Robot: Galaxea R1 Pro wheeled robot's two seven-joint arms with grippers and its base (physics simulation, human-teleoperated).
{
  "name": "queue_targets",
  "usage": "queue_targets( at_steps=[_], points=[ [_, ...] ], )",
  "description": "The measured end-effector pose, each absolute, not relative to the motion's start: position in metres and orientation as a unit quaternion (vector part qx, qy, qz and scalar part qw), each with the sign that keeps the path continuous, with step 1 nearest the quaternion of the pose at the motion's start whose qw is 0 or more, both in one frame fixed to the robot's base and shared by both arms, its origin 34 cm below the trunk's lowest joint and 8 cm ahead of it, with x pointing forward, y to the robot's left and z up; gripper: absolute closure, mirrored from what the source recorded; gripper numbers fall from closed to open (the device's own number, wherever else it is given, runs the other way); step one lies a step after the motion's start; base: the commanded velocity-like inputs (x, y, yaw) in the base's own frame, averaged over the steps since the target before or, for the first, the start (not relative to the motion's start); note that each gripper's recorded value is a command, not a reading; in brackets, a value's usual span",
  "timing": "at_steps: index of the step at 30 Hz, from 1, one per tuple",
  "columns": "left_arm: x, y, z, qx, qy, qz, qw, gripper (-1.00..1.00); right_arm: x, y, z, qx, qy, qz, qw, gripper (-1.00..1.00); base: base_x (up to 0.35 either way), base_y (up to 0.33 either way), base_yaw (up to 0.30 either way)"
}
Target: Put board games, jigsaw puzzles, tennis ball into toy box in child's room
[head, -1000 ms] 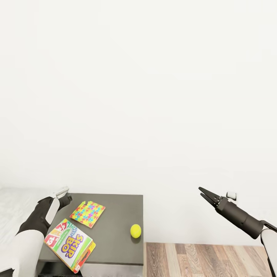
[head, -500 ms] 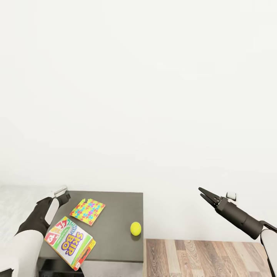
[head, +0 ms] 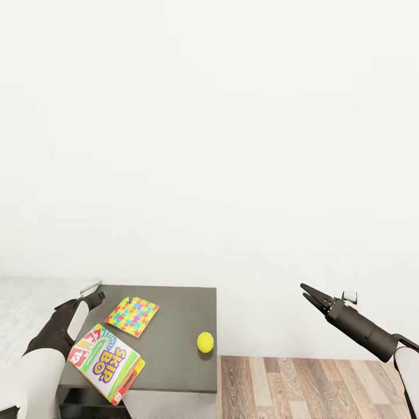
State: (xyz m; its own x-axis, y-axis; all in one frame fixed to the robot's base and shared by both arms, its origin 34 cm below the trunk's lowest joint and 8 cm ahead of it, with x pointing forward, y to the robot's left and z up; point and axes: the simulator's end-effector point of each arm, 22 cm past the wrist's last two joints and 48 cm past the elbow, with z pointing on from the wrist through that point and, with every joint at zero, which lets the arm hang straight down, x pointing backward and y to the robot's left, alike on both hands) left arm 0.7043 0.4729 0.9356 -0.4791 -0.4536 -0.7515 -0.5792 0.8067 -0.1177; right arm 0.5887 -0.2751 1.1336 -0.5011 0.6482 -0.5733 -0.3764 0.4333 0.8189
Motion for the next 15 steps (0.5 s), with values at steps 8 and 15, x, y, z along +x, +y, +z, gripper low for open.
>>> queue_targets(
  at_steps=[8, 15],
  points=[
    [0.700, 0.473, 0.919, -0.303, 0.859, 0.082, 0.405, -1.00, 0.590, -0.275, 1.127, 0.102, 0.694, 0.523, 0.485, -1.00, 0.000, 0.000, 0.000],
    [0.698, 0.475, 0.912, -0.303, 0.861, 0.085, 0.400, -1.00, 0.592, -0.275, 1.122, 0.105, 0.696, 0.522, 0.481, -1.00, 0.000, 0.000, 0.000]
  ],
)
